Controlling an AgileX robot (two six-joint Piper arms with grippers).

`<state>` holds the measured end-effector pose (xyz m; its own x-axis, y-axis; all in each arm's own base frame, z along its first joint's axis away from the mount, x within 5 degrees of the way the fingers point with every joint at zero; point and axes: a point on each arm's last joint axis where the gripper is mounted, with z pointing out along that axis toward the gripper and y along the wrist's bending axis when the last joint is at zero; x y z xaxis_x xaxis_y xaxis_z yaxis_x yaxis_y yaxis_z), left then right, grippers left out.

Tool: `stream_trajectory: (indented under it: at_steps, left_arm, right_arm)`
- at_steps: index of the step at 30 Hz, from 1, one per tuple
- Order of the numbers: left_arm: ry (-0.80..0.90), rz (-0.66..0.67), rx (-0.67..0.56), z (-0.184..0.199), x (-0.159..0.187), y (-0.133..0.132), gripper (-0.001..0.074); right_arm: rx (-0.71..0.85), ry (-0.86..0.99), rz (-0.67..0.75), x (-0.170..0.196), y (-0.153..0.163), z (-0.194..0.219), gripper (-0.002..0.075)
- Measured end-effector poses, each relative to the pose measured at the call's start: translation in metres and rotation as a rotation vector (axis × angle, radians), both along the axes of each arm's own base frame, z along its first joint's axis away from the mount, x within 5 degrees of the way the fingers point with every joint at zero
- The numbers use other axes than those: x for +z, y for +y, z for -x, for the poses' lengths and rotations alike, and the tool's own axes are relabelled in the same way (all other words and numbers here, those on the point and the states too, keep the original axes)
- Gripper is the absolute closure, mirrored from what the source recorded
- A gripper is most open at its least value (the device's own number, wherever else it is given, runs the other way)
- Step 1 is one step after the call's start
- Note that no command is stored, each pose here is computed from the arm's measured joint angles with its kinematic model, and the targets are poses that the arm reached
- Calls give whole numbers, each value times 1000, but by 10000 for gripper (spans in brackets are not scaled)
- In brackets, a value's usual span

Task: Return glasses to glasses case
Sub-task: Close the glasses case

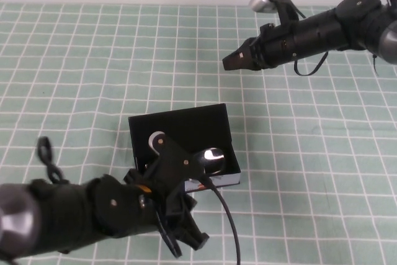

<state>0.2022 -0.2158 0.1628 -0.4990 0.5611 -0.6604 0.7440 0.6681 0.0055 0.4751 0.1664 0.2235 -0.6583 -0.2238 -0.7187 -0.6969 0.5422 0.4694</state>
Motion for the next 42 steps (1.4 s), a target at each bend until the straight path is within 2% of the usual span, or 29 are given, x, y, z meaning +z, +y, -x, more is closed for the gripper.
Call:
stream_trajectory:
  at_steps: [5, 12, 20, 27, 35, 42]
  left_arm:
    - [-5, -62, 51, -8, -24, 0, 741]
    - [-16, -70, 53, -10, -25, 0, 740]
    - [-5, -69, 84, -18, -25, 9, 740]
    - [14, -67, 141, -32, -25, 24, 740]
    - [15, -66, 153, -35, -25, 27, 740]
    - [17, -66, 153, -35, -25, 27, 740]
  right_arm:
    - [47, 0, -3, -12, 2, -1, 738]
    - [135, 61, -4, -43, 9, 1, 738]
    - [294, 101, 21, -49, 30, 20, 738]
    - [321, 75, 25, -44, 33, 22, 738]
    - [312, 33, 69, -6, 28, 30, 738]
    - [346, 62, 124, -8, 44, 41, 739]
